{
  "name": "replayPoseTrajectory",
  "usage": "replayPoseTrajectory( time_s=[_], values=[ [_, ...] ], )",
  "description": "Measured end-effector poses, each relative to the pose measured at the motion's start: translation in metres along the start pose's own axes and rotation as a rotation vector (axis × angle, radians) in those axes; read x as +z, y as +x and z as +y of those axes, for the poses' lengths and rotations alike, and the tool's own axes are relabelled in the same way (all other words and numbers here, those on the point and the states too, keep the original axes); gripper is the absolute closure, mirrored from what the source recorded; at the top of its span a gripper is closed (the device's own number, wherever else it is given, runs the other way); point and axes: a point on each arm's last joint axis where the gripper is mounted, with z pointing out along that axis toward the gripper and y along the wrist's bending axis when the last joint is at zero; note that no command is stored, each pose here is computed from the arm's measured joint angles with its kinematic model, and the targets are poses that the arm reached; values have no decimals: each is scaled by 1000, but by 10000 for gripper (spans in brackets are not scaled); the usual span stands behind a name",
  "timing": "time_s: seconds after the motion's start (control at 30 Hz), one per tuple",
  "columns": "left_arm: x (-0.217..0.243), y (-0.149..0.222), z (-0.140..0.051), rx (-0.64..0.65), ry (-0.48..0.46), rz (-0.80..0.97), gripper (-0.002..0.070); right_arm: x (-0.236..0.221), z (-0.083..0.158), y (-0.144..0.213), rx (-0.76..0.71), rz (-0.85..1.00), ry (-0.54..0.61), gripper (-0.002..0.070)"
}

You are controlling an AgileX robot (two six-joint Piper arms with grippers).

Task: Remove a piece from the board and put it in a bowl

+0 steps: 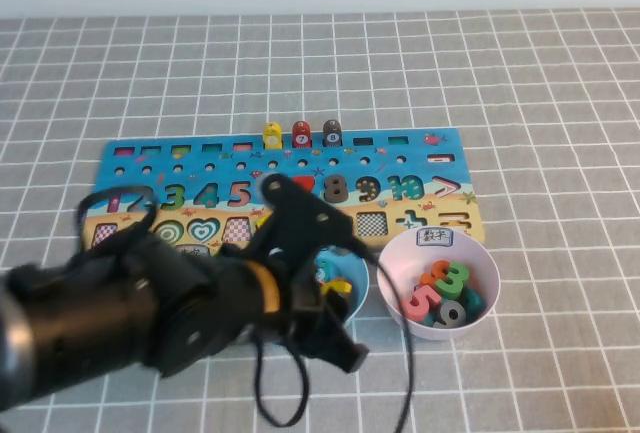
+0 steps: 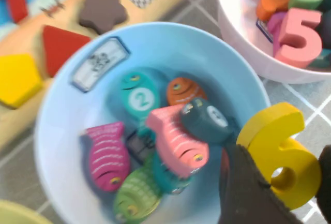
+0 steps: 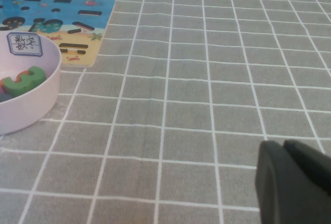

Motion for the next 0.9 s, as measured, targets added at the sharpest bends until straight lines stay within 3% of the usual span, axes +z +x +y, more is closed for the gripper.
replayPoseTrajectory(
  time_s=[0.37,0.9],
  values=[
    [30,-47,-36,19,39,172,427,0,0,0,0,0,0,694],
    [65,-83,-57,-199,38,233,427,0,0,0,0,0,0,694]
  ],
)
